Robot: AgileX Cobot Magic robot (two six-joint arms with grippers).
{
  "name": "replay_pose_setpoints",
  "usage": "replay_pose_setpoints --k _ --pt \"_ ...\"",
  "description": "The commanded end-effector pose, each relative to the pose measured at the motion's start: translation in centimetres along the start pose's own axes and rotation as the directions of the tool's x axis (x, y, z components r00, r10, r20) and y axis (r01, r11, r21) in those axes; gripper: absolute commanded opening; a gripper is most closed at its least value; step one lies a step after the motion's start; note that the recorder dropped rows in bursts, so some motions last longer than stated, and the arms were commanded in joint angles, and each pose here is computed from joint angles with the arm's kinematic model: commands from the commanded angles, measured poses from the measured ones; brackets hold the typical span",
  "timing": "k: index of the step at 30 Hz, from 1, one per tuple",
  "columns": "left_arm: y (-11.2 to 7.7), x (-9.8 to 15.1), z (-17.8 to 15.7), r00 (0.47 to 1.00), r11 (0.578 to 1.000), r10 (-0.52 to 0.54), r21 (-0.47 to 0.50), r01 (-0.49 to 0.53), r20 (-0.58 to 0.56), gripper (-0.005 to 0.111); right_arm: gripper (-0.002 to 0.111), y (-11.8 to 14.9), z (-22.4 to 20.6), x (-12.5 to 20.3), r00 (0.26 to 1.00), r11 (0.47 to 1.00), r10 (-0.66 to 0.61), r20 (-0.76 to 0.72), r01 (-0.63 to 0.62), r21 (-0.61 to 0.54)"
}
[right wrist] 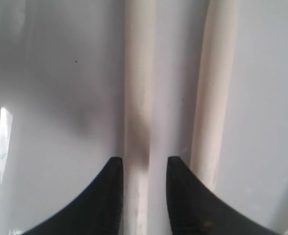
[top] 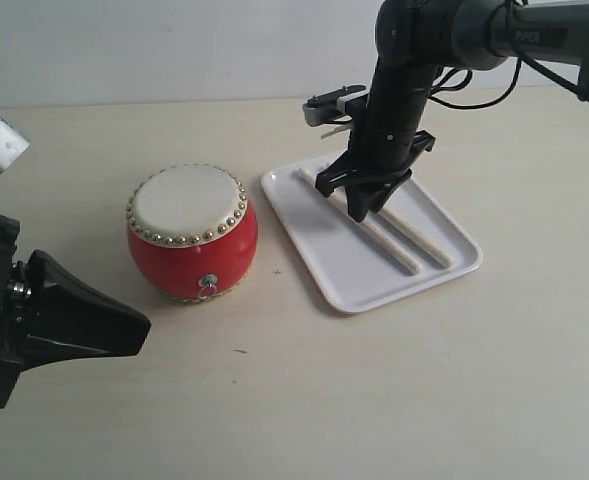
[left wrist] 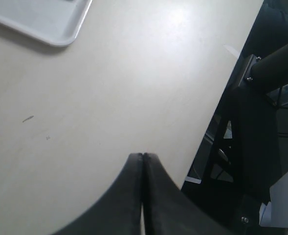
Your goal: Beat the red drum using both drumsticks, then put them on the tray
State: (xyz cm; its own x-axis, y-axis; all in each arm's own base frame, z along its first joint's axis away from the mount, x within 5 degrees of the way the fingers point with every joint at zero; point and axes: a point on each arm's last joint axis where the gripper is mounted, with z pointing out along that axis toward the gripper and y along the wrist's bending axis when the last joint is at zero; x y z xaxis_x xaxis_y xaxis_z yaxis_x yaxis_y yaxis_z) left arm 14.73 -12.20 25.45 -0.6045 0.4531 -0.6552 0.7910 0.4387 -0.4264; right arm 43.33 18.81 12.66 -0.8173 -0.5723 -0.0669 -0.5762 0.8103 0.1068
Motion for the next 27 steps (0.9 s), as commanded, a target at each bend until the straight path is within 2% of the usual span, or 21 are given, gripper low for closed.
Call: replay_pose_setpoints --k 1,6,9,12,16,19,22,27 --pt "-0.2 -0.1 -0.1 1.000 1.000 -0.003 0.003 0.003 0.017 0.000 0.031 -0.3 -2.0 -0.1 0.999 0.999 -0.014 0.038 0.012 0.048" --pt "-0.1 -0.1 -0.1 1.000 1.000 0.000 -0.007 0.001 0.018 0.000 0.027 -0.1 -6.0 0.3 0.996 0.995 0.019 0.088 -0.027 0.093" --pt "-0.1 -0.2 -0.3 0.999 0.999 0.013 -0.037 -0.012 0.037 0.000 0.014 0.4 -8.8 0.7 0.990 0.994 0.037 0.136 -0.050 0.096" --pt "-0.2 -0.1 -1.4 0.997 0.988 0.028 -0.154 -0.017 0.072 0.000 0.000 0.9 -11.7 1.4 0.979 0.992 0.046 0.197 -0.068 0.103" --pt "-1.1 0.9 -3.5 0.984 0.951 0.061 -0.309 -0.007 0.165 0.000 0.000 1.9 -15.0 3.7 0.959 0.990 0.047 0.281 -0.081 0.114" --pt "-2.4 1.8 -5.4 0.945 0.923 0.113 -0.385 0.015 0.308 0.000 0.000 2.7 -16.8 6.1 0.929 0.988 0.049 0.368 -0.100 0.119" --pt "-3.7 3.1 -7.0 0.881 0.895 0.188 -0.445 0.028 0.434 0.000 0.000 3.8 -18.8 8.9 0.873 0.989 0.056 0.485 -0.116 0.095" --pt "-3.9 5.1 -7.5 0.812 0.855 0.258 -0.515 0.060 0.523 0.000 0.000 5.8 -21.6 15.5 0.769 0.988 0.054 0.637 -0.134 0.078"
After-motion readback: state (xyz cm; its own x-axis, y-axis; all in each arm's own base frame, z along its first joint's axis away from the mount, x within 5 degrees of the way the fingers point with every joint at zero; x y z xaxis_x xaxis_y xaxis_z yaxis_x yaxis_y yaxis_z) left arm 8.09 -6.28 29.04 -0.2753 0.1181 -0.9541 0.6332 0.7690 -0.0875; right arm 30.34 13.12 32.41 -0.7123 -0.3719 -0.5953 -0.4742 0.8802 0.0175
